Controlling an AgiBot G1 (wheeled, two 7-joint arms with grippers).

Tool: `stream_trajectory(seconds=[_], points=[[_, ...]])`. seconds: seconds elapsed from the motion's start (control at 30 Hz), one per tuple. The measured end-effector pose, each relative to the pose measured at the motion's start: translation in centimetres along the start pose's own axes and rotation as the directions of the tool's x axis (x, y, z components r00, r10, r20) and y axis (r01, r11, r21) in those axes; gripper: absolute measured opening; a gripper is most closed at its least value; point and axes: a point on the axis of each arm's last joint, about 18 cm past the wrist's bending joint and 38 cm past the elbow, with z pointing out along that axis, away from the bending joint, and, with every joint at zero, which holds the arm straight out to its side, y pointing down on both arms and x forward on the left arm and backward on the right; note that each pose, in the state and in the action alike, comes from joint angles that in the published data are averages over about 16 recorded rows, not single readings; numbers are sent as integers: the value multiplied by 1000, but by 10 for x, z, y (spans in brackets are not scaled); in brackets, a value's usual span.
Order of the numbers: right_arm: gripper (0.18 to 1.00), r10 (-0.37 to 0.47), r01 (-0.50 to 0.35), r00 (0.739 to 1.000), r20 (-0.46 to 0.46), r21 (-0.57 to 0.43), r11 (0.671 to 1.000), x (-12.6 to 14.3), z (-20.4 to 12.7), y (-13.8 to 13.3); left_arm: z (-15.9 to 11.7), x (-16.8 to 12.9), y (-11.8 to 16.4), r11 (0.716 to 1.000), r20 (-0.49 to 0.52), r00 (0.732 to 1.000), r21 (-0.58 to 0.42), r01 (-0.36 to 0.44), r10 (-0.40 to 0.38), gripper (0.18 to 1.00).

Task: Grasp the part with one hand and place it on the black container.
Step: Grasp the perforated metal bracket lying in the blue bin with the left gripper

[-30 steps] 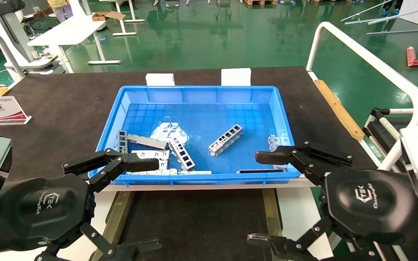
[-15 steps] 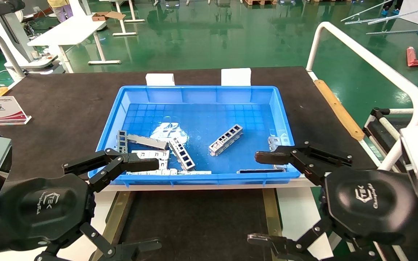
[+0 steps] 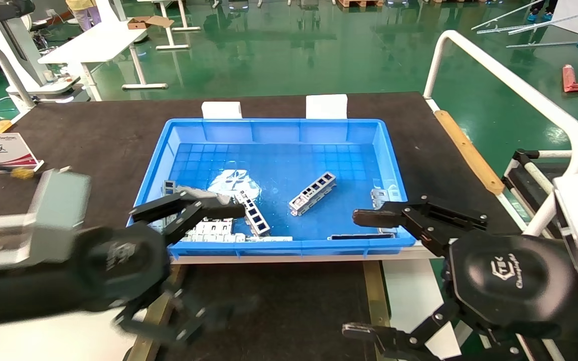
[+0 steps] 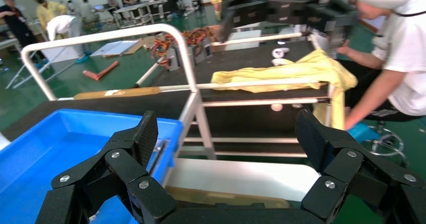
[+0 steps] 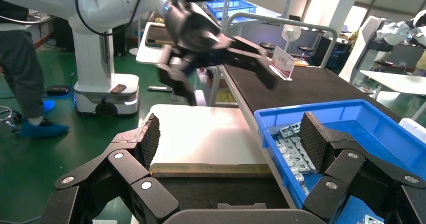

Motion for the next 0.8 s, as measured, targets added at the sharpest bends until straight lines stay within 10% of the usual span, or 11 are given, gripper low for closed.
stream_trajectory(seconds=[0.8], points=[[1001, 0, 0, 1000, 0, 0, 1000, 0, 0, 0, 114, -114, 52, 993, 237, 971, -116, 8, 20, 1001]])
